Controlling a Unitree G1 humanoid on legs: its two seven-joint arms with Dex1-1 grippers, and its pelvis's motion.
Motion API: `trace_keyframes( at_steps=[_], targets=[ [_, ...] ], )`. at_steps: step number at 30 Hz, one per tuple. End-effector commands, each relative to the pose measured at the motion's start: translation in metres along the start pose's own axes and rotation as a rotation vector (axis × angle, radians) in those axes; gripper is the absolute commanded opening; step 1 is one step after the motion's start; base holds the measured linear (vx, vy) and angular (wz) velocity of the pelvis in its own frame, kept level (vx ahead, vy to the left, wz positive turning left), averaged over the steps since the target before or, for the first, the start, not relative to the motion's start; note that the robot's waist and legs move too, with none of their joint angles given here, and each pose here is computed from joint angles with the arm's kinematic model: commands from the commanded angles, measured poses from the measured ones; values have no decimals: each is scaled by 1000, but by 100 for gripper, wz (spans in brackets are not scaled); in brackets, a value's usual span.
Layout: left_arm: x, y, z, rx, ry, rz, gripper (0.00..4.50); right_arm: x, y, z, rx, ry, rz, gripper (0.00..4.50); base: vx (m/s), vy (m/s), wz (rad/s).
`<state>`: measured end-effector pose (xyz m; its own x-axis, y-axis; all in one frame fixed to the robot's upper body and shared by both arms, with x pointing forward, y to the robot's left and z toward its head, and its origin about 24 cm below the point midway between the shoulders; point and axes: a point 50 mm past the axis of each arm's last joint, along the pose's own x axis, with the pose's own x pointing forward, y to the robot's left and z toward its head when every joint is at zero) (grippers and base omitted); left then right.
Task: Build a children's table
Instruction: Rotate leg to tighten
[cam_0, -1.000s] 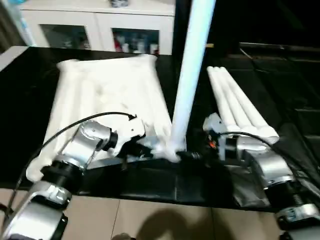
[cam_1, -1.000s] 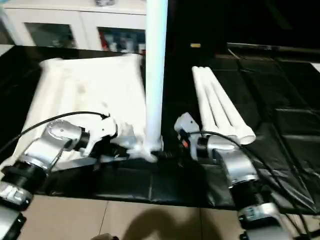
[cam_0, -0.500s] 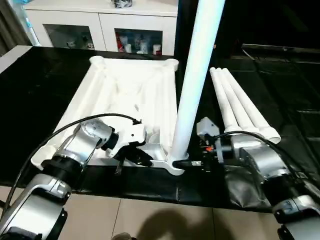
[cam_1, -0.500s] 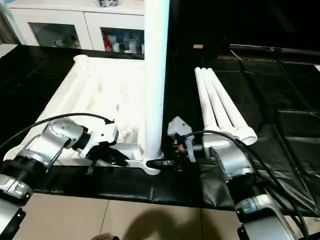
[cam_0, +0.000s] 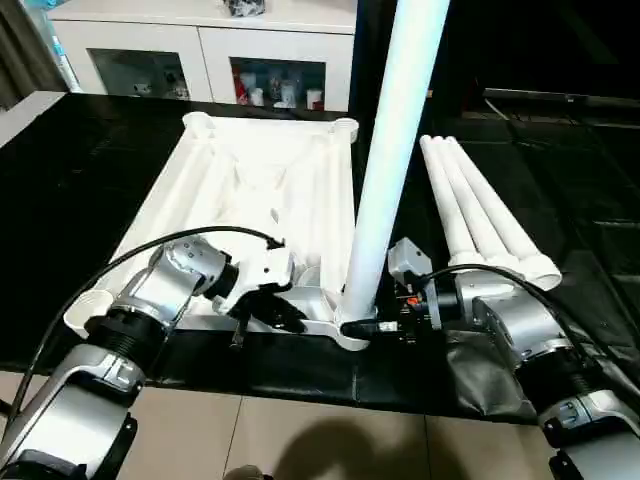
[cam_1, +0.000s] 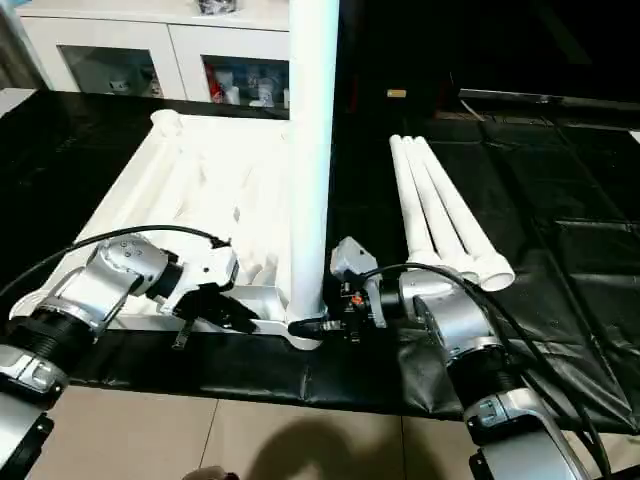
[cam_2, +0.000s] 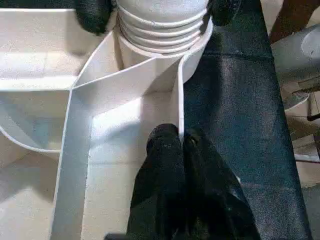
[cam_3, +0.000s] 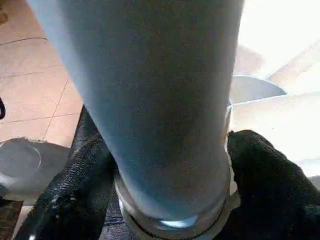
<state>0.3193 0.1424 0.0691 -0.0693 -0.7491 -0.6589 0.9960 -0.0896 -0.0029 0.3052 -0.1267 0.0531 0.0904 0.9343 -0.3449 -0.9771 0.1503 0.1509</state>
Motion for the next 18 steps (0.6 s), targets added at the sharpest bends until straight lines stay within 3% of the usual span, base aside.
trace_keyframes(
  at_steps=[1,6,11,14,18],
  targets=[
    [7,-2,5,21,-2,-62,0,-1,-1,2,-8,-3,-2,325,0,0,0],
    [7,-2,5,10,-12,-57,0,1,0,1,4,-19,2,286,0,0,0],
    [8,4,7,-57,-67,47,0,5,-2,3,41,-81,-53,277,0,0,0],
    [10,16,15,-173,-167,246,0,18,-9,0,66,-75,-243,277,0,0,0],
    [14,21,22,-263,-232,358,0,32,-18,1,123,-102,-411,276,0,0,0]
  ],
)
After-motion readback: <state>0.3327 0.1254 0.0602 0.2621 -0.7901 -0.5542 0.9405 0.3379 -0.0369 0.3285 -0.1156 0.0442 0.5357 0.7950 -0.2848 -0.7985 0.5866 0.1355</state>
